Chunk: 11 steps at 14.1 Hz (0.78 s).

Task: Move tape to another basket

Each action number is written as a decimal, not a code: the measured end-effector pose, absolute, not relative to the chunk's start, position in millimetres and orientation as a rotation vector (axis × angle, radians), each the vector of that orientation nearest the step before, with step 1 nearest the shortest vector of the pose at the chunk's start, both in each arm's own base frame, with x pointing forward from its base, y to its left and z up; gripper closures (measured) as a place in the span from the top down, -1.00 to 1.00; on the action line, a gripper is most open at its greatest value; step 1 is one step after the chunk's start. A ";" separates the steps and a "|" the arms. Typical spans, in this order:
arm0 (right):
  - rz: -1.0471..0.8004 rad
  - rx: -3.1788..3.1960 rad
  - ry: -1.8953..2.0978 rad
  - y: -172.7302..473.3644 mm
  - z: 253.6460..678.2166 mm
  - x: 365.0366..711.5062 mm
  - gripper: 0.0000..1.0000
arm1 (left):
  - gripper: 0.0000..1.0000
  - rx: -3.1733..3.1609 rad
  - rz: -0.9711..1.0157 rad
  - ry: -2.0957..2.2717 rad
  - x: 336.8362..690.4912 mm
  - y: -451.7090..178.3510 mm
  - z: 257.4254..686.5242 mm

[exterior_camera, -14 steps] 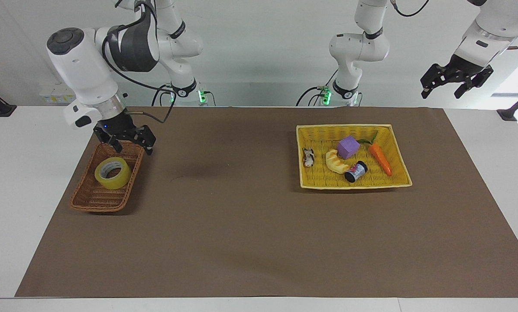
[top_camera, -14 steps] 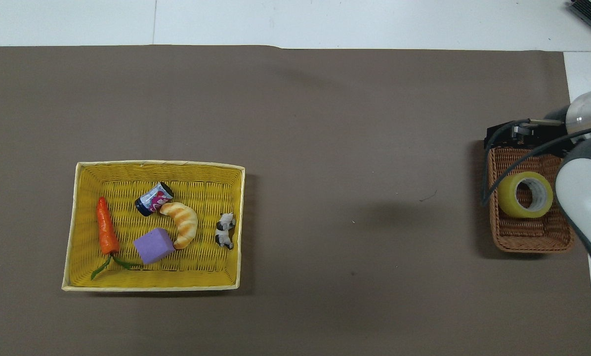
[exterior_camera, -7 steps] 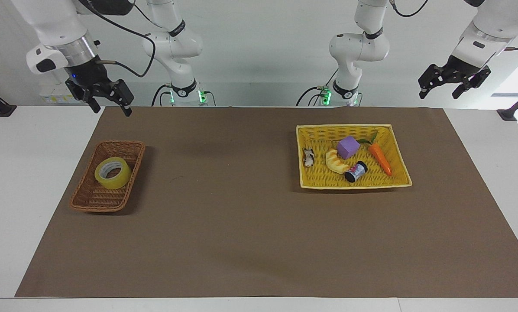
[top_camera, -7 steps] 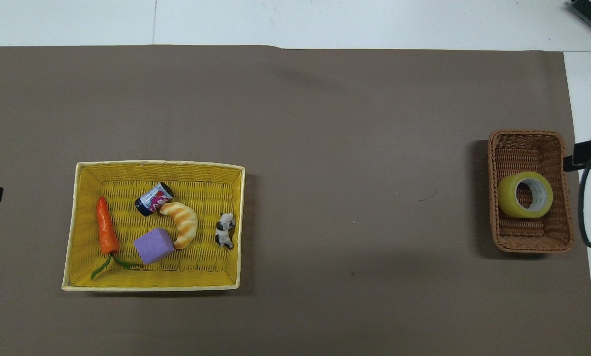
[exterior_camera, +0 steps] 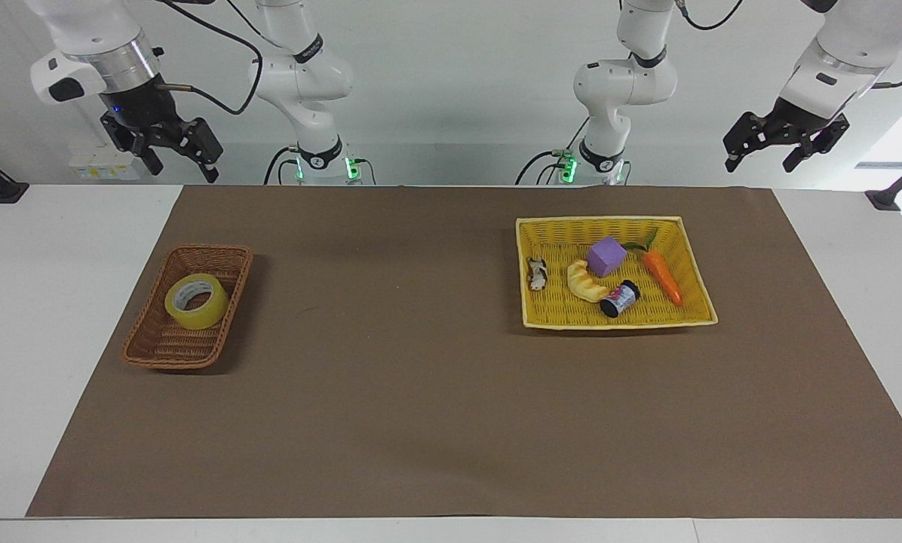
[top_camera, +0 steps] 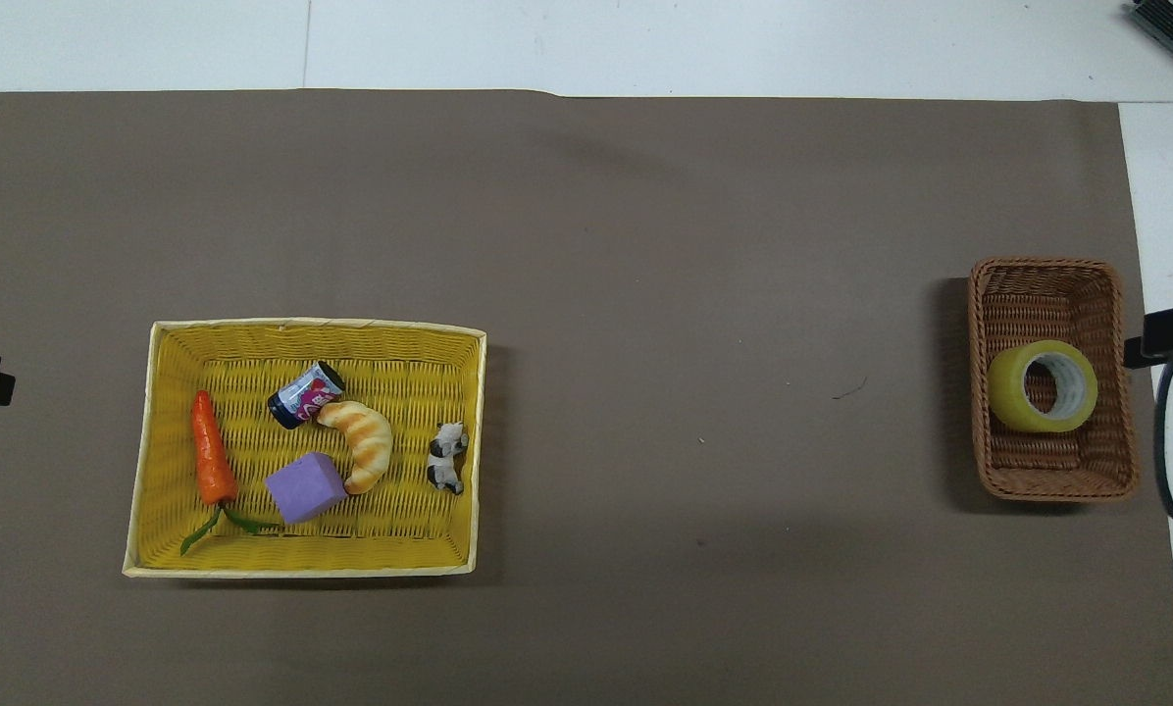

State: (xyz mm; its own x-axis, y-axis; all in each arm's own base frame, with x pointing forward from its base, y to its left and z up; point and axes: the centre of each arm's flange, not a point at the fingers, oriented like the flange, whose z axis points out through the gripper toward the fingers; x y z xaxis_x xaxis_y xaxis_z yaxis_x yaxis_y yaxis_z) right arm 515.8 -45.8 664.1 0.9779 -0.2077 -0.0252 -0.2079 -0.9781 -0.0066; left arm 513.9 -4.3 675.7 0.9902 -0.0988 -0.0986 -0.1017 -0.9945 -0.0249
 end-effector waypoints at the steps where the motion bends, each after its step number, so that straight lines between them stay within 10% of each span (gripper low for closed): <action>1: 0.045 -3.115 0.327 -45.8 662.4 514.6 1.00 | 1.00 -3.104 0.143 0.160 515.9 -5.6 675.8; 11: 0.071 -3.123 0.207 -40.2 655.9 507.5 1.00 | 1.00 -3.133 -0.066 0.181 539.7 -13.7 660.9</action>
State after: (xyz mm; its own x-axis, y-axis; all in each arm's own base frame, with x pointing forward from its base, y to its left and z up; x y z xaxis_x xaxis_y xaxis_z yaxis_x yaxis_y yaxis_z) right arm 507.5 -40.2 655.9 0.9902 -0.1319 -0.0457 -0.1325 -0.9912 -0.0084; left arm 539.7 -13.7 660.9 0.9925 -0.1152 0.0420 -0.1151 -0.9933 -0.0049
